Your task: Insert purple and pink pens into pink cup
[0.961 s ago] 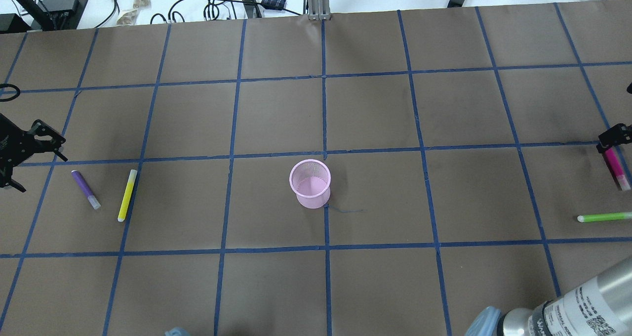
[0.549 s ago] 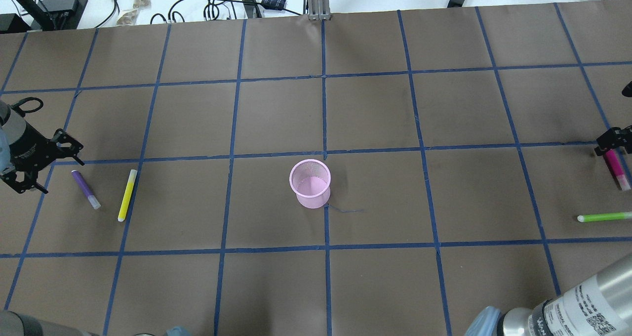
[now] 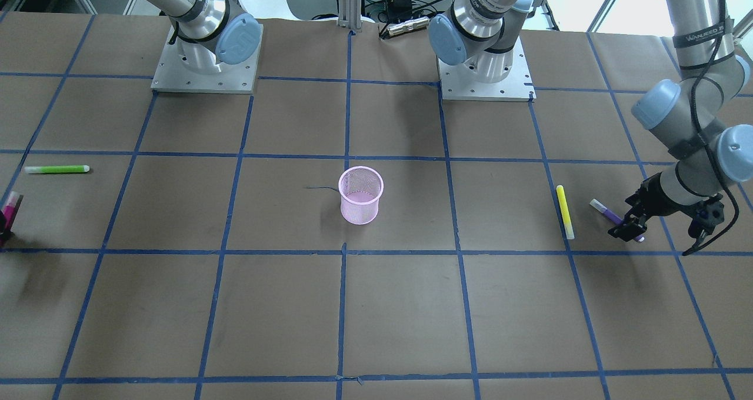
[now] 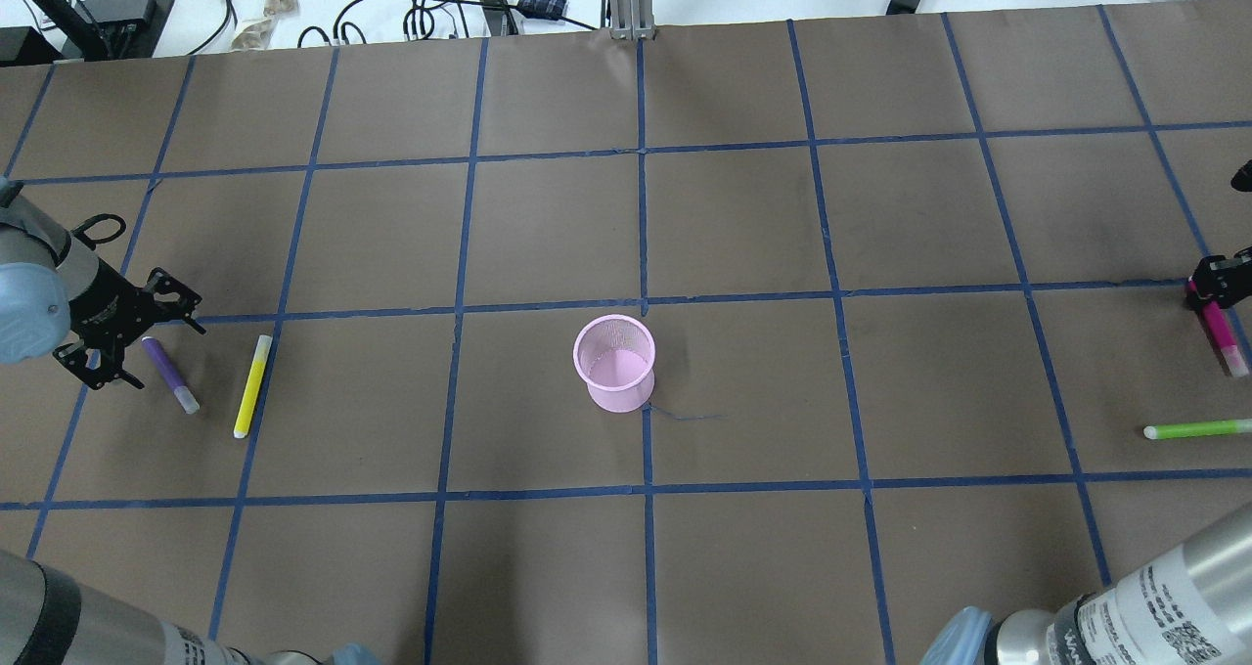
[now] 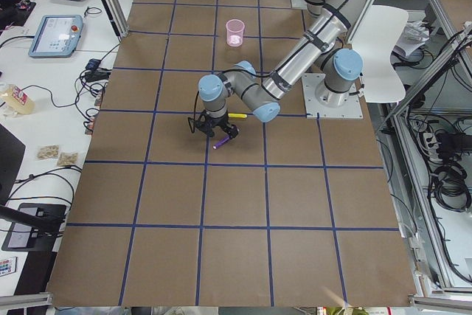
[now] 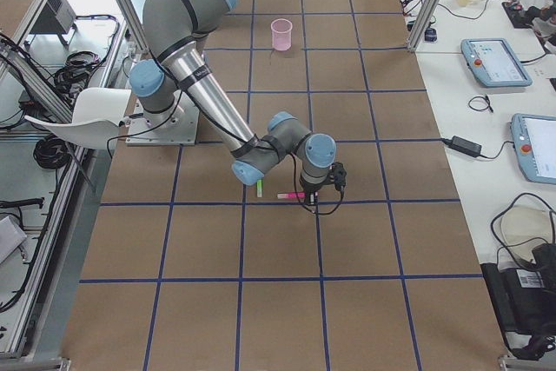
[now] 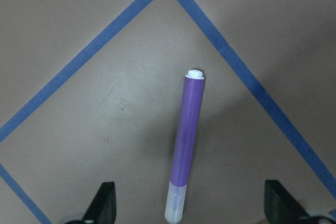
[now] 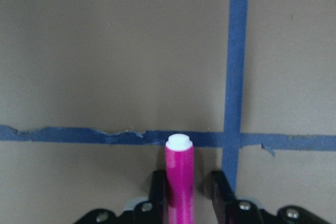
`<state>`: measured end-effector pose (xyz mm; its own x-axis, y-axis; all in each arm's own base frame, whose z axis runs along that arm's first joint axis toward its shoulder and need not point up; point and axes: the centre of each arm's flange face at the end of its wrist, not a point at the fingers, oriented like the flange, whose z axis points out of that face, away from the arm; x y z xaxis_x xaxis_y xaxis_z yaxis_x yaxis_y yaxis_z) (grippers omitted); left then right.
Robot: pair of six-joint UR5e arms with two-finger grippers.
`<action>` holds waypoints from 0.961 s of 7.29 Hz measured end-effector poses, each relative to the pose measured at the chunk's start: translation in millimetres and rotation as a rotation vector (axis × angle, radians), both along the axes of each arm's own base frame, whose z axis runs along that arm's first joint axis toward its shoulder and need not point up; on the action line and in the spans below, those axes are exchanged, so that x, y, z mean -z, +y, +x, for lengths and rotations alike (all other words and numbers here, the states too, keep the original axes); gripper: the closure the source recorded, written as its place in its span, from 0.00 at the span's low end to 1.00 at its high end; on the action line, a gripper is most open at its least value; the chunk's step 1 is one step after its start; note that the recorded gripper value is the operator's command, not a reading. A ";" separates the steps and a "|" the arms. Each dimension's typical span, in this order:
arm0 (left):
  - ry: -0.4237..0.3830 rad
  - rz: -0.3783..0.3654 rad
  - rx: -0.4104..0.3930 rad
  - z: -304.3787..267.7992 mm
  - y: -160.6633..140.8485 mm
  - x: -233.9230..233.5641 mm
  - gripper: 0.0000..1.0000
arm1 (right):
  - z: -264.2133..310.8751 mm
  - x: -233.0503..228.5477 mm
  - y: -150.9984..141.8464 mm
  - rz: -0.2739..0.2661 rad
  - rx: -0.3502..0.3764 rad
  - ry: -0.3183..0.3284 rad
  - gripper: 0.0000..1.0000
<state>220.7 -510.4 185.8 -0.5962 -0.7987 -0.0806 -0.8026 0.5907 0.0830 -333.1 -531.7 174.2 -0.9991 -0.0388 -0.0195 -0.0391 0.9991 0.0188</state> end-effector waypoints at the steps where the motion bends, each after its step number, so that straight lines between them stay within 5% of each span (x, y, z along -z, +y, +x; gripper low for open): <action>1: 0.002 0.002 -0.006 1.3 -0.3 2.7 0.00 | -0.3 -0.3 -0.4 0.000 0.001 0.001 1.00; 4: -0.005 -0.007 0.007 25.2 0.6 17.4 0.02 | -3.4 -19.7 -9.7 -0.028 -0.007 0.014 1.00; 6: -0.014 -0.021 0.010 36.1 -1.2 19.0 0.10 | 27.2 -79.2 -31.9 -0.107 -0.049 0.033 1.00; 7: -0.018 -0.029 0.009 39.8 -4.3 17.1 0.24 | 73.7 -128.1 -45.5 -0.168 -0.087 0.064 1.00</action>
<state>260.5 -514.8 168.7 -0.6023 -0.7953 -0.0684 -0.7983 0.6001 0.0510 -259.3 -577.2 302.2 -0.9908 -0.1221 0.0582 -0.1293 0.9813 -0.1425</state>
